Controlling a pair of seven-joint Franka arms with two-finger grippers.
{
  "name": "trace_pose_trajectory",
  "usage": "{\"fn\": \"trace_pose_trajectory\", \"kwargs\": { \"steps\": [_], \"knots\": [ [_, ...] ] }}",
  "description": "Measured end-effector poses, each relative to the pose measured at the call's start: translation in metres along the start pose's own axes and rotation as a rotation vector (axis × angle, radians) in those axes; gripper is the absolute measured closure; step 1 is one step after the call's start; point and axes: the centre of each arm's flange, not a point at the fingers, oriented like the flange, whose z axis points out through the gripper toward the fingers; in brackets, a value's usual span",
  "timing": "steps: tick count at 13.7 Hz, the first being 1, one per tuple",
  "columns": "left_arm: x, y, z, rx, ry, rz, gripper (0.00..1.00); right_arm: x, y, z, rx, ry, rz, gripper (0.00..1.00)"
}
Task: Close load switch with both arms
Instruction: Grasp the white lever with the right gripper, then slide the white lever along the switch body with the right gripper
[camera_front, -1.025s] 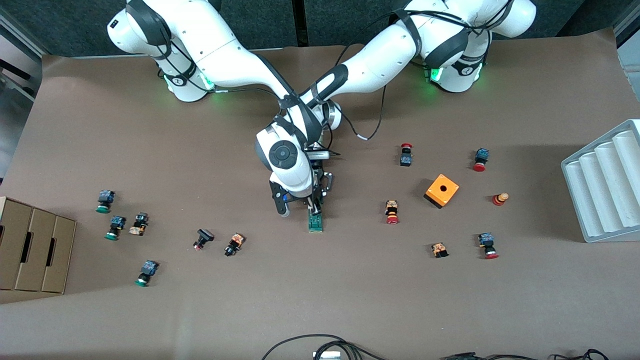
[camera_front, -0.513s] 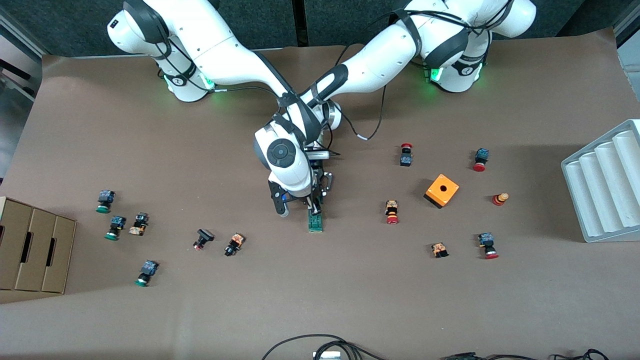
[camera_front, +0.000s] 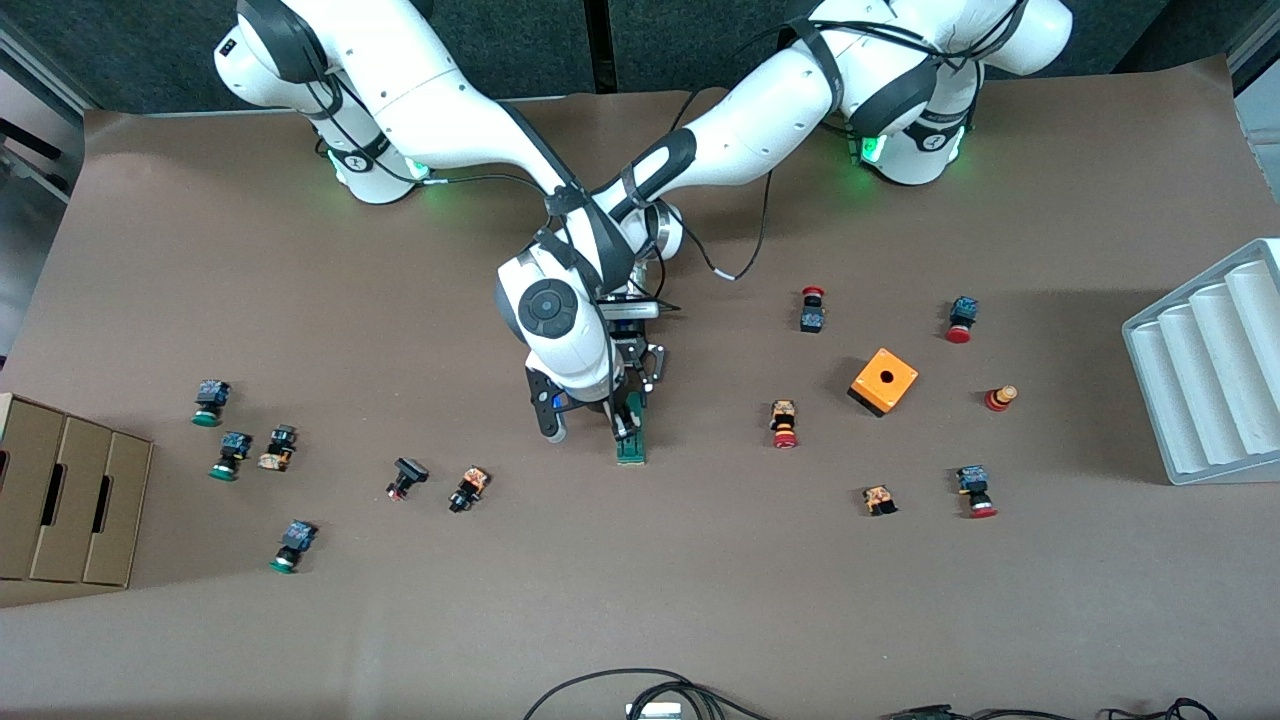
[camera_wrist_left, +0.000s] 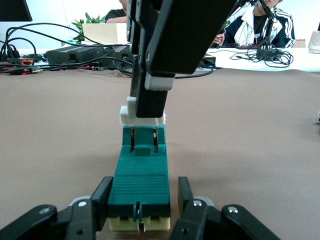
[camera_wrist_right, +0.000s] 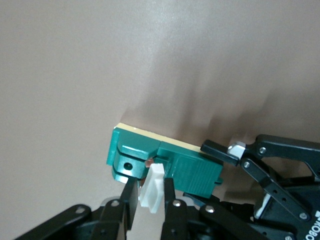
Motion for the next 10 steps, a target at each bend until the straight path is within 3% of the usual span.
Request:
{"fn": "trace_pose_trajectory", "kwargs": {
  "steps": [10],
  "knots": [
    [0.000, 0.000, 0.000, 0.000, 0.000, 0.000, 0.40, 0.012, -0.010, -0.005, 0.015, 0.000, 0.019, 0.75]
  ]
}}
